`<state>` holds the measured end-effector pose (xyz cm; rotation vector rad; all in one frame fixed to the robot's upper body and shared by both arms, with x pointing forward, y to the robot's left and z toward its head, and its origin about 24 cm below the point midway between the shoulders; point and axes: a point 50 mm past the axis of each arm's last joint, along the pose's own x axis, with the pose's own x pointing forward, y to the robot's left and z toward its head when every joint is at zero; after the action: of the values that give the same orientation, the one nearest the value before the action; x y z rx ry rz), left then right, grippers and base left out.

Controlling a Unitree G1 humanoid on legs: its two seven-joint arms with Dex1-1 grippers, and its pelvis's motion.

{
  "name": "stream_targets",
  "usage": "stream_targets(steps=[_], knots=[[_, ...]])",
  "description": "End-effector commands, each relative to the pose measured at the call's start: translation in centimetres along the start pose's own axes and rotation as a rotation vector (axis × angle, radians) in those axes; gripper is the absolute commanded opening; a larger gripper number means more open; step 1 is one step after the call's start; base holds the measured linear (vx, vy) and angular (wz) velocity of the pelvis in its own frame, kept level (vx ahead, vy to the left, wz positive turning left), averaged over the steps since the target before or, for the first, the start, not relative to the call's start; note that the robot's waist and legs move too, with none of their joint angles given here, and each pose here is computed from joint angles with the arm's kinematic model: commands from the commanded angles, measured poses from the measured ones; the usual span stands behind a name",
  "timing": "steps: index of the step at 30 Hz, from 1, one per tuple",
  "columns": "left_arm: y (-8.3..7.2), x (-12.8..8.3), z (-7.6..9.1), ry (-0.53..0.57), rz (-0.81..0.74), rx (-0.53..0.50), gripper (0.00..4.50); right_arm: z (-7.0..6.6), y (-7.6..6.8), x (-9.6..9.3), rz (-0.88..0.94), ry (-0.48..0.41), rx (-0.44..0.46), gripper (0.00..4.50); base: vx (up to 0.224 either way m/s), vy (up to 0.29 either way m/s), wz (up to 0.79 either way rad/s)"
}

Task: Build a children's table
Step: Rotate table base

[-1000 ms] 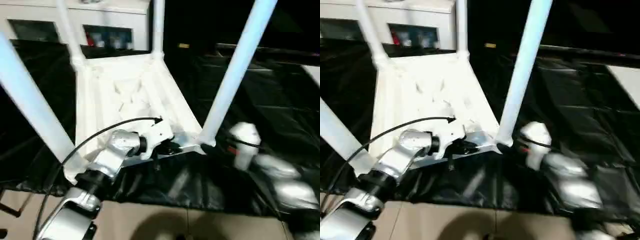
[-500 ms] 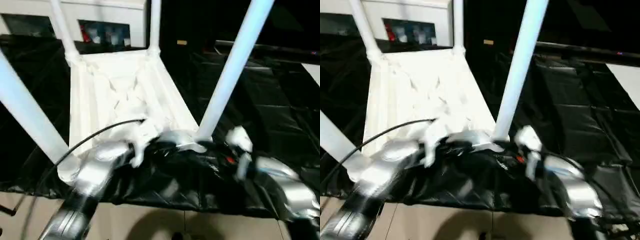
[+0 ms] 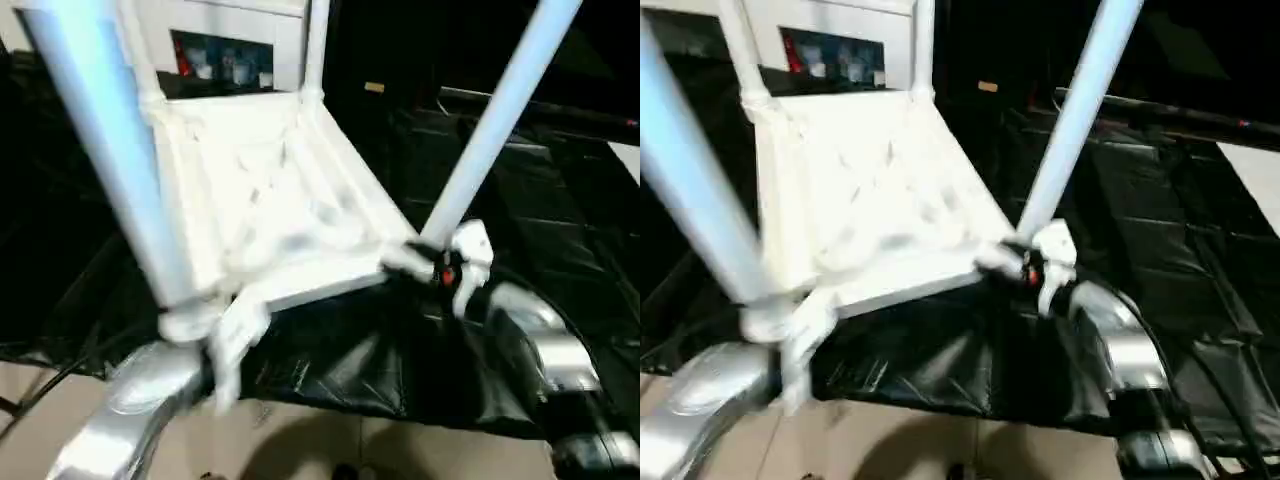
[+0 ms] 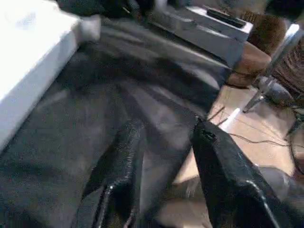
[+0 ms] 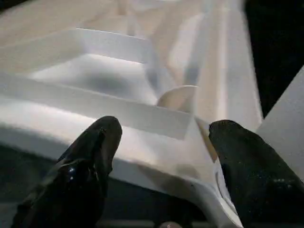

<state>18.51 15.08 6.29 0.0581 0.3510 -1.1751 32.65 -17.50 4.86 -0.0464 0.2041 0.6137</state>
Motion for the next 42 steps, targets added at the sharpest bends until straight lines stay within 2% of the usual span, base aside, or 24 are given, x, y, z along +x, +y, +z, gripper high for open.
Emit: stream_targets(steps=[1,3,4,6,8,9,10,14,15,17,18,22,24,28,32,36,38,42], knots=[[-0.6,-1.2,0.0,0.009,-0.006,-0.001,2.20,0.2,-1.4,0.1,-0.098,0.001,-0.008,3.45,0.000,0.000,0.00],[-0.8,-1.7,-0.1,0.021,-0.006,-0.006,2.25,0.3,-1.5,0.3,-0.108,-0.002,-0.007,3.45,0.000,0.000,0.00],[-1.1,-3.2,-0.5,0.056,-0.002,-0.005,2.36,0.5,-2.2,0.7,-0.168,0.009,-0.017,3.45,0.000,0.000,0.00],[-1.0,-4.3,-0.7,0.077,0.015,-0.006,2.58,0.5,-2.9,0.8,-0.225,0.019,-0.027,3.45,0.000,0.000,0.00],[-0.2,-5.6,-0.5,0.085,0.072,0.011,2.69,0.7,-4.1,0.7,-0.330,0.029,-0.038,3.45,0.000,0.000,0.00],[-0.2,-5.6,-0.5,0.085,0.072,0.011,2.69,0.7,-4.1,0.7,-0.330,0.029,-0.038,3.45,0.000,0.000,0.00],[1.2,-6.9,0.2,0.062,0.146,0.047,2.92,1.1,-4.9,0.5,-0.393,0.006,-0.034,3.45,0.000,0.000,0.00],[3.4,-7.6,2.4,-0.060,0.221,0.086,3.13,1.1,-4.0,0.6,-0.300,-0.031,-0.018,3.45,0.000,0.000,0.00],[3.9,-7.4,3.3,-0.112,0.224,0.098,3.35,0.9,-3.5,0.6,-0.266,-0.035,-0.015,3.45,0.000,0.000,0.00],[4.5,-6.8,4.3,-0.177,0.210,0.110,3.48,0.4,-2.9,0.4,-0.239,-0.031,-0.029,3.45,0.000,0.000,0.00],[4.9,-5.8,5.1,-0.232,0.188,0.113,3.53,-0.1,-2.4,0.0,-0.236,-0.019,-0.041,3.45,0.000,0.000,0.00],[6.0,-3.7,5.9,-0.277,0.152,0.128,3.85,-1.4,-2.0,-1.2,-0.284,0.004,-0.067,3.45,0.000,0.000,0.00],[6.1,-3.4,5.9,-0.284,0.145,0.129,3.97,-1.6,-2.0,-1.5,-0.289,0.009,-0.074,3.45,0.000,0.000,0.00],[6.5,-0.4,7.2,-0.336,0.038,0.135,4.35,-3.2,-1.7,-2.2,-0.315,0.076,-0.059,3.45,0.000,0.000,0.00],[5.6,2.4,8.3,-0.381,-0.087,0.118,4.46,-3.7,-1.3,-1.0,-0.312,0.121,-0.074,3.45,0.000,0.000,0.00],[4.8,4.3,8.6,-0.385,-0.158,0.114,4.46,-3.7,-1.1,0.3,-0.315,0.144,-0.081,3.45,0.000,0.000,0.00],[3.9,6.2,8.7,-0.388,-0.216,0.114,4.46,-3.5,-0.8,1.5,-0.324,0.135,-0.045,3.45,0.000,0.000,0.00],[3.1,7.8,9.0,-0.389,-0.259,0.110,4.46,-2.7,-0.3,2.7,-0.320,0.114,-0.032,3.45,0.000,0.000,0.00]])
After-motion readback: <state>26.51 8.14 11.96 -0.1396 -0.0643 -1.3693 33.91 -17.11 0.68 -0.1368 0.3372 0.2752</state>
